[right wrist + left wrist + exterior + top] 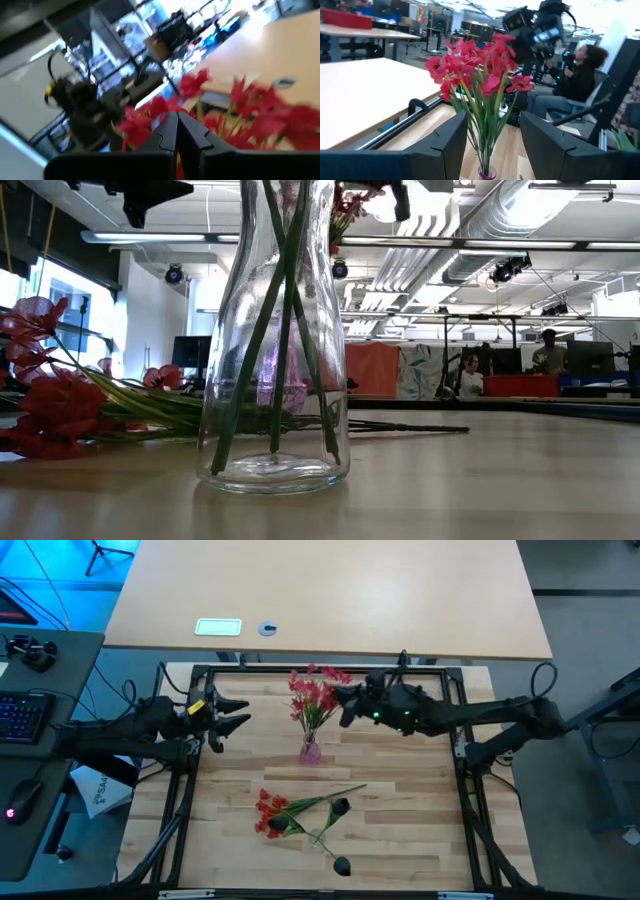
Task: Sort flowers into vase by color
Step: Put the top red flowers into the pink vase, then put the red flowers into the pink vase
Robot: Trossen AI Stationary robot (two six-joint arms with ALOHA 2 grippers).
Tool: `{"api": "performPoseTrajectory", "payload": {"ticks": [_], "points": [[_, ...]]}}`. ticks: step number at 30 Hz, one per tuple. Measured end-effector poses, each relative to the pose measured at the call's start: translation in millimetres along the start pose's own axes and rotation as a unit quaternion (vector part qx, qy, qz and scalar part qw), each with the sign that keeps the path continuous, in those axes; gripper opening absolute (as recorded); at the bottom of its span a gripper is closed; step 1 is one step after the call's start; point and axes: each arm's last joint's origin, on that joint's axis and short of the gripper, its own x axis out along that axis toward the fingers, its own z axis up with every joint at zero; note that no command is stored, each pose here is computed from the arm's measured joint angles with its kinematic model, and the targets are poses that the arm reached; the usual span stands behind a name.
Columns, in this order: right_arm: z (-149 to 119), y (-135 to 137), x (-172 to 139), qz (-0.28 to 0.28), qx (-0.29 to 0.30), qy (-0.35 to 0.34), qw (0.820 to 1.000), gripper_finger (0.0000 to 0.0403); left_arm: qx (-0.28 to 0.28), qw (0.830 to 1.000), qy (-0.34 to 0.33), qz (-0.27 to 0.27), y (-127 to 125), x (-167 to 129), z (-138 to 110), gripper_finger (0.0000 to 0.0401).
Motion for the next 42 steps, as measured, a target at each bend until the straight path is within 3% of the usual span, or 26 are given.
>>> {"api": "performPoseTrajectory", "payload": {"ticks": [5, 8, 17, 21, 25, 30, 33, 38, 42], "points": [[-25, 0, 14, 0.032, 0.000, 0.061, 0.998, 0.0000, -0.023, 0.999, -0.007, 0.033, 2, 0, 0, 0.0169], [-22, 4, 11, 0.048, -0.028, 0.055, 0.997, 0.0000, -0.045, 0.998, -0.010, 0.041, 2, 0, 1, 0.0169], [50, 13, -47, 0.095, -0.088, -0.054, 0.990, 0.0000, -0.084, 0.996, -0.012, 0.040, 2, 0, 1, 0.0169], [71, 16, -72, 0.156, -0.082, -0.064, 0.982, 0.0000, -0.085, 0.996, -0.012, 0.040, 2, 0, 1, 0.0169], [62, 17, -80, 0.207, -0.041, 0.024, 0.977, 0.0000, -0.085, 0.996, -0.011, 0.041, 2, 0, 0, 0.0169], [18, 23, -77, 0.174, 0.008, 0.185, 0.967, 0.0031, -0.088, 0.995, -0.007, 0.042, 2, 2, -1, 0.0169], [-17, 30, -82, 0.164, 0.010, 0.306, 0.938, 0.0079, -0.106, 0.993, -0.004, 0.043, 2, 3, -1, 0.0169], [-82, 36, -97, 0.143, -0.058, 0.506, 0.849, 0.0171, -0.130, 0.990, 0.004, 0.047, 1, 7, -4, 0.0169], [-136, 27, -96, 0.137, -0.135, 0.597, 0.779, 0.0216, -0.138, 0.989, 0.013, 0.049, 1, 11, -6, 0.0169]]}}
